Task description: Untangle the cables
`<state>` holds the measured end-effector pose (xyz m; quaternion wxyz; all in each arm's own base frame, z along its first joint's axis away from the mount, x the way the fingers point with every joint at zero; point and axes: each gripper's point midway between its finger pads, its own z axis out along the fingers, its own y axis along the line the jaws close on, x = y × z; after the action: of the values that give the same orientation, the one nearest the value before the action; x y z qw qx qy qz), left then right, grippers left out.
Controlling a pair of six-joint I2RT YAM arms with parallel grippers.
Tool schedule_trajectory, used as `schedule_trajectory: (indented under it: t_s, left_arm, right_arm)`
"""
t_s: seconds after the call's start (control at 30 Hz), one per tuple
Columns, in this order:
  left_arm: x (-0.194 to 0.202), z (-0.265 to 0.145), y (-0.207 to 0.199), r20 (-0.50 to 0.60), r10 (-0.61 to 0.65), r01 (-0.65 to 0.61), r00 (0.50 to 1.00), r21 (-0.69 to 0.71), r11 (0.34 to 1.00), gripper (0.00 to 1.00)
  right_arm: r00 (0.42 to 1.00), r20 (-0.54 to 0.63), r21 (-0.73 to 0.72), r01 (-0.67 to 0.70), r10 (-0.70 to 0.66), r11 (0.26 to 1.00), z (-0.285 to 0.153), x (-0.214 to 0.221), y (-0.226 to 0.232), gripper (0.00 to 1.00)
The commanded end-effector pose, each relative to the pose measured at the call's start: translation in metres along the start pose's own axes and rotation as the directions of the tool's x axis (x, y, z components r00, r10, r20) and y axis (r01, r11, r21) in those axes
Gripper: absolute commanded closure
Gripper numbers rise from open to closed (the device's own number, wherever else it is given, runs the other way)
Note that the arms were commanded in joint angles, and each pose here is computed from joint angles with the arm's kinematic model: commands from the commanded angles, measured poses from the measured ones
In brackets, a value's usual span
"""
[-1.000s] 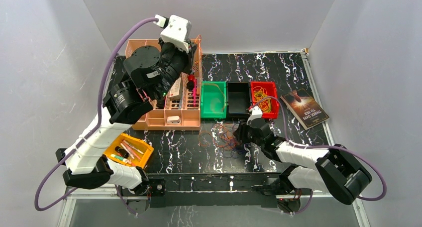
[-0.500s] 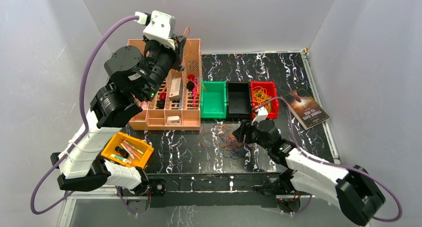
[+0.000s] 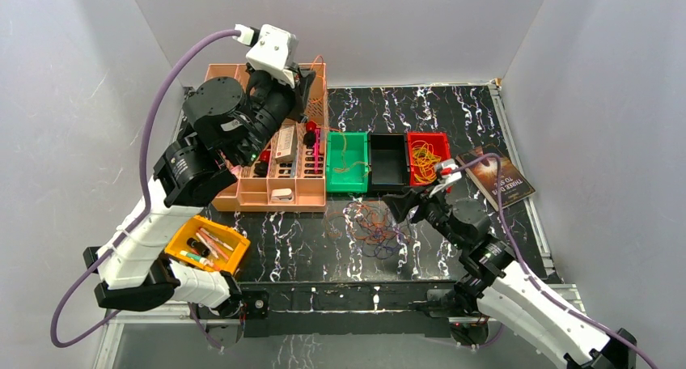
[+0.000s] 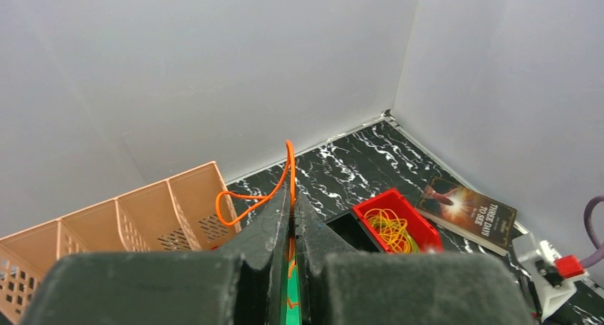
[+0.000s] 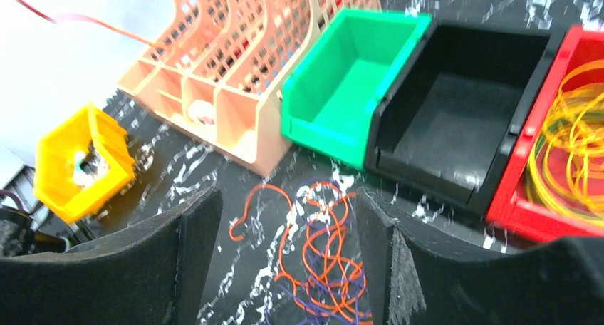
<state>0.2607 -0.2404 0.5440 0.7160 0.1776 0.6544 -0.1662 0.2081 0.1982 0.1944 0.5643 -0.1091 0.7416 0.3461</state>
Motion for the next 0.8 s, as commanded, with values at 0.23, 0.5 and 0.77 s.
schedule_trajectory:
  t_s: [0.23, 0.5, 0.77]
  left_arm:
    - [0.021, 0.017, -0.035, -0.042, -0.021, 0.026, 0.999, 0.120, 0.992, 1.00]
    - [0.058, 0.051, -0.065, -0.119, 0.009, 0.011, 0.993, 0.162, 0.987, 1.00]
    - [0.096, 0.084, -0.076, -0.194, 0.010, 0.027, 0.981, 0.187, 0.982, 1.00]
  right_arm:
    - [0.973, 0.223, -0.034, 0.069, -0.060, 0.997, -0.029, -0.104, 0.033, 0.22]
    - [0.980, 0.192, 0.141, 0.017, -0.044, 0.990, -0.039, -0.132, 0.016, 0.21]
    - [0.983, 0.180, 0.435, -0.045, -0.038, 0.899, -0.057, -0.144, -0.031, 0.21]
